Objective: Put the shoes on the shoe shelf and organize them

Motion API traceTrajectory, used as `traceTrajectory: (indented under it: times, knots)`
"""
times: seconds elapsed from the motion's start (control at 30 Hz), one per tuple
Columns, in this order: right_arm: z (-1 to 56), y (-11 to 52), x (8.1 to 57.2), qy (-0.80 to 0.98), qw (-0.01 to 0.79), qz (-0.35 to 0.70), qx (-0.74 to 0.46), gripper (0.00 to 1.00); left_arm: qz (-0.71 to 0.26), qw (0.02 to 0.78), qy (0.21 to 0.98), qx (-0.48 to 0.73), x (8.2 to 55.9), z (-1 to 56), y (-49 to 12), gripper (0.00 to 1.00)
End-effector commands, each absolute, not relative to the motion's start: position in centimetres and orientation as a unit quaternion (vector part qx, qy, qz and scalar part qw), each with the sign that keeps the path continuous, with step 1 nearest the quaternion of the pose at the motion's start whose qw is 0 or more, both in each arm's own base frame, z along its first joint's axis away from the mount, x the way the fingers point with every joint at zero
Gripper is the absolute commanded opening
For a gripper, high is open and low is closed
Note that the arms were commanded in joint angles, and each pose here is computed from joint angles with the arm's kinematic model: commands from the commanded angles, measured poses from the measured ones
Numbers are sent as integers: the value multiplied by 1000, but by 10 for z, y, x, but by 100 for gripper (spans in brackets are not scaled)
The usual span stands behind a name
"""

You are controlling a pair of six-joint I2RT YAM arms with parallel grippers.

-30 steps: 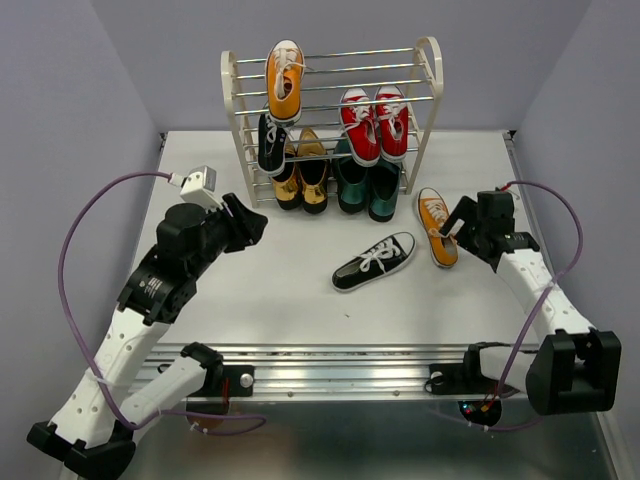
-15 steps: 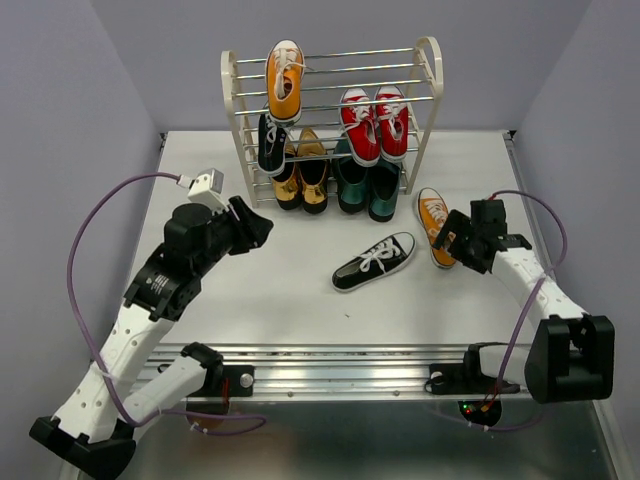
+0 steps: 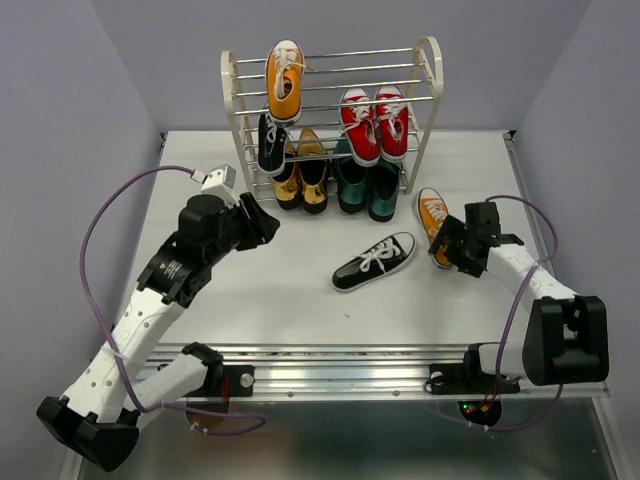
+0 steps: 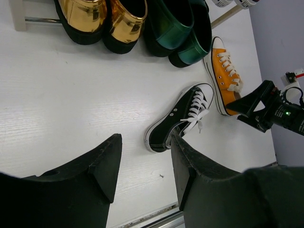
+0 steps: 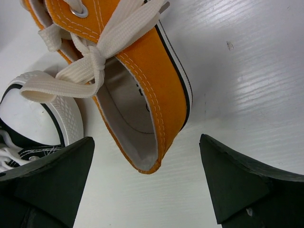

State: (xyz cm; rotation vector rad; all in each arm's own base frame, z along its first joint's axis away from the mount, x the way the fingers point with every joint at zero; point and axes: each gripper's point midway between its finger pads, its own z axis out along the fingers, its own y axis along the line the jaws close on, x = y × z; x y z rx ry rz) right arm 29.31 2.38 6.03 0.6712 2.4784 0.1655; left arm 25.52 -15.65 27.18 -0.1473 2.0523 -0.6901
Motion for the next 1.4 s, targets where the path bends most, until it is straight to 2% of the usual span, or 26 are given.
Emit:
traceTrajectory:
  times: [0.0, 0.93, 1.37]
  knots:
    - [70, 22, 312, 915, 307, 68, 251, 98, -297, 497, 814, -42, 263, 296, -162, 56]
    - [77, 23, 316, 914, 318, 70, 241, 100, -300, 488, 819, -39, 270, 287, -169, 54]
    - [59, 26, 313, 925, 290, 72, 233, 100, -274, 466, 841, -30, 290, 244, -176, 54]
